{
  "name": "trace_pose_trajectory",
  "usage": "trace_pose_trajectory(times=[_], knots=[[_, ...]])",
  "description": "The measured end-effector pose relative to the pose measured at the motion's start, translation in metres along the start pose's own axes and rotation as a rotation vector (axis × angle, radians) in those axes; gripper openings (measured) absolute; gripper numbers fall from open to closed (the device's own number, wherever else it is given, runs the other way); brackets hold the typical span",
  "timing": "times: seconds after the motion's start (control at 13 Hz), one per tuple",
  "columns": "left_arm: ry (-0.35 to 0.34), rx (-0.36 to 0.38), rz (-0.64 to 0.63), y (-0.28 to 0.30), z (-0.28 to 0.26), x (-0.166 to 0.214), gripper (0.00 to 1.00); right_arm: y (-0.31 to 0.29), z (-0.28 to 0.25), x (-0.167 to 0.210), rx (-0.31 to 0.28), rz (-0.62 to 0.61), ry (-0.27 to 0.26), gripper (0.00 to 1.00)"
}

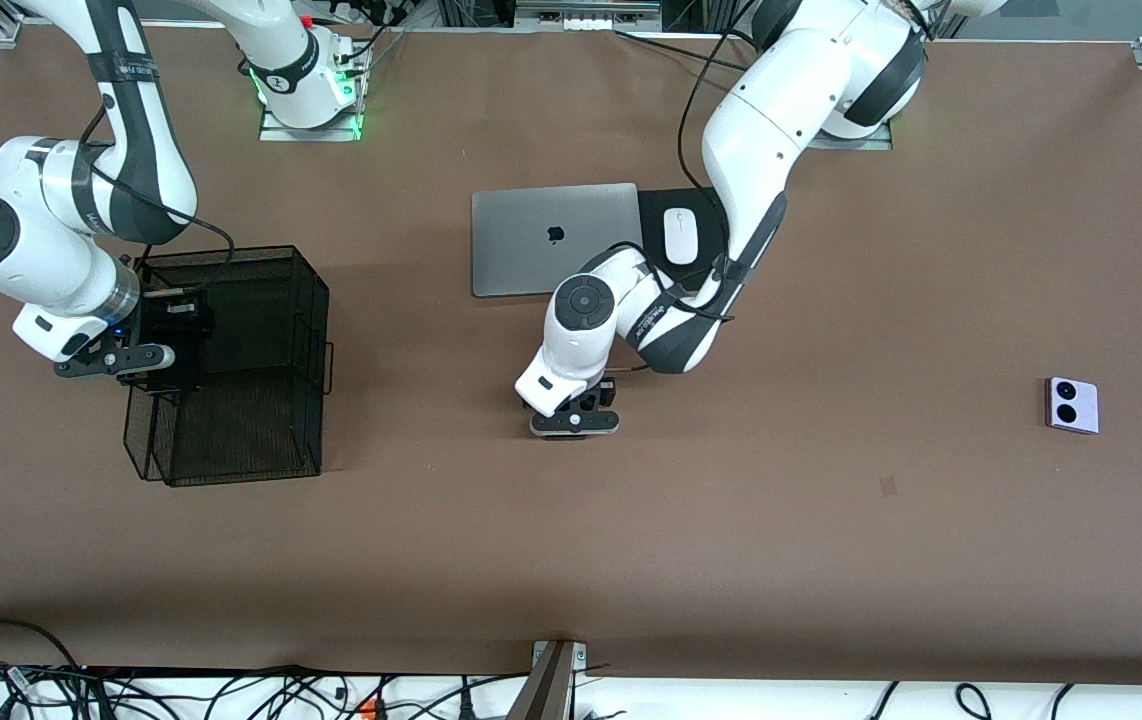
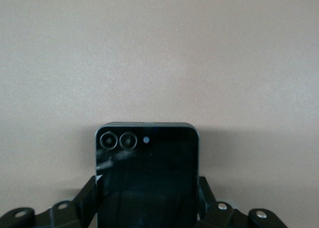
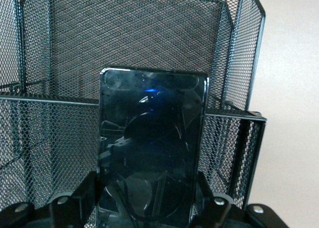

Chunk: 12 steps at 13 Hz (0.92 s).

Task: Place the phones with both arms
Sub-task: 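Release the bar phone in the basket while the left gripper lowers flip phone, then release the flip phone with the left gripper while the right gripper approaches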

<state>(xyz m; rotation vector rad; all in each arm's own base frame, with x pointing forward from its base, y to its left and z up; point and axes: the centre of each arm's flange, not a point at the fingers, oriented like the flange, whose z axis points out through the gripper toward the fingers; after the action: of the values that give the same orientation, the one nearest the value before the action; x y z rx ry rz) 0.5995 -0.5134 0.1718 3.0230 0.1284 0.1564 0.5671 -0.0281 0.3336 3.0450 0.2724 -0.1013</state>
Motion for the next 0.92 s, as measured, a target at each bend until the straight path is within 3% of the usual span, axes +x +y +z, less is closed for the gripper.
trace_pose_trajectory(times=[0.08, 0.15, 0.31, 0.54, 0.77, 0.92], knots=[[0.006, -0.004, -0.002, 0.000, -0.001, 0.002, 0.97, 0.000, 0.001, 0.000, 0.012, 0.010, 0.002, 0.85], [0.009, -0.006, -0.003, 0.000, -0.002, 0.003, 1.00, -0.001, 0.001, 0.000, 0.021, 0.017, 0.004, 0.86], [0.002, 0.005, -0.005, -0.001, -0.006, 0.006, 1.00, -0.001, 0.000, 0.001, 0.024, 0.020, 0.007, 1.00], [-0.032, 0.055, -0.011, -0.012, -0.026, 0.020, 1.00, 0.000, -0.010, 0.007, 0.020, 0.019, 0.028, 1.00], [-0.075, 0.117, 0.016, -0.050, -0.089, 0.059, 1.00, -0.004, -0.036, 0.019, 0.024, 0.012, 0.049, 1.00], [-0.118, 0.149, 0.047, -0.097, -0.136, 0.092, 1.00, -0.016, -0.062, 0.031, 0.062, 0.018, 0.076, 1.00]])
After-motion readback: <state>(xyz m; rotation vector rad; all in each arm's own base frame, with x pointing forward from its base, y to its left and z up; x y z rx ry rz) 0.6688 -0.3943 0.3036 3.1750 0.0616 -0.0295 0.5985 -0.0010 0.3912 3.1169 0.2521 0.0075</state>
